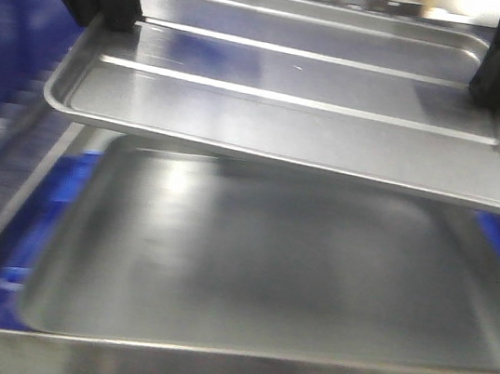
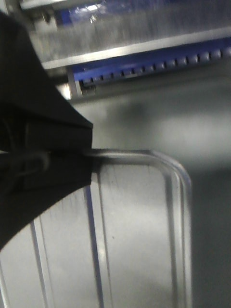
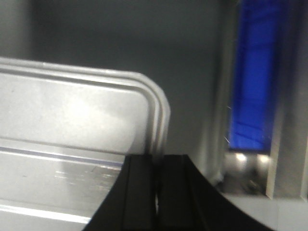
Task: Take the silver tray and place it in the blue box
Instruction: 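Hold the tray level with both grippers while the base drives to the bins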
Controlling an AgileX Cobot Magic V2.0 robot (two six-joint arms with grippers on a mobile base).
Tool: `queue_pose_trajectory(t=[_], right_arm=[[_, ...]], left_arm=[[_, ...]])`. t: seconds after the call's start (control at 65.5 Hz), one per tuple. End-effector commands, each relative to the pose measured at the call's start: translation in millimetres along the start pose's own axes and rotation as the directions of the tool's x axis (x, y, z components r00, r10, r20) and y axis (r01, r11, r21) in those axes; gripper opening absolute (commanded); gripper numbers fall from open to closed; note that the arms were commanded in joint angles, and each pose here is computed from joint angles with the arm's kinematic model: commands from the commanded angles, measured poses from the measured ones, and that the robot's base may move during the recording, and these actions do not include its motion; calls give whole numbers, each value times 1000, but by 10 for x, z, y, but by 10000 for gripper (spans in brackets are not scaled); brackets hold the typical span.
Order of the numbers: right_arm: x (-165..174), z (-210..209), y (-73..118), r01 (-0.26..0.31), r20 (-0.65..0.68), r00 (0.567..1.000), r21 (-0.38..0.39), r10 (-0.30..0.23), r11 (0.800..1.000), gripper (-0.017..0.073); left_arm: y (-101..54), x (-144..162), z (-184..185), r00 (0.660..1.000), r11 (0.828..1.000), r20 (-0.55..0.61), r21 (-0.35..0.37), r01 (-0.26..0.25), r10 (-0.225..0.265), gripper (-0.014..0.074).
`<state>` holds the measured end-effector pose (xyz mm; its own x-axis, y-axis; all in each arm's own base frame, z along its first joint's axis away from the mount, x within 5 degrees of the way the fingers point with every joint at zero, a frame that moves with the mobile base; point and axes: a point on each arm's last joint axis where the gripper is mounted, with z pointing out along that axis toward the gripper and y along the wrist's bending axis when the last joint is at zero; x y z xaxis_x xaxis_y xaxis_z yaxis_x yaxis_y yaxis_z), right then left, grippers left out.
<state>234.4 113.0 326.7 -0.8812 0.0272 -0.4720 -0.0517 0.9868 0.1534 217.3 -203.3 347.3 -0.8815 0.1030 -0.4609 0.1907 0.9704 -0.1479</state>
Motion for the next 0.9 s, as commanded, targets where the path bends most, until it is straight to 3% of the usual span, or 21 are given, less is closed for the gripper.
queue_pose_trajectory(t=[0.0,0.886], right_arm=[[-79,-153,-79,42,69,997,58,-46,997,69],[-79,-153,-79,42,69,997,58,-46,997,69]], left_arm=[[101,-64,-178,997,999,69,-49,-20,23,-105],[101,-64,-178,997,999,69,-49,-20,23,-105]])
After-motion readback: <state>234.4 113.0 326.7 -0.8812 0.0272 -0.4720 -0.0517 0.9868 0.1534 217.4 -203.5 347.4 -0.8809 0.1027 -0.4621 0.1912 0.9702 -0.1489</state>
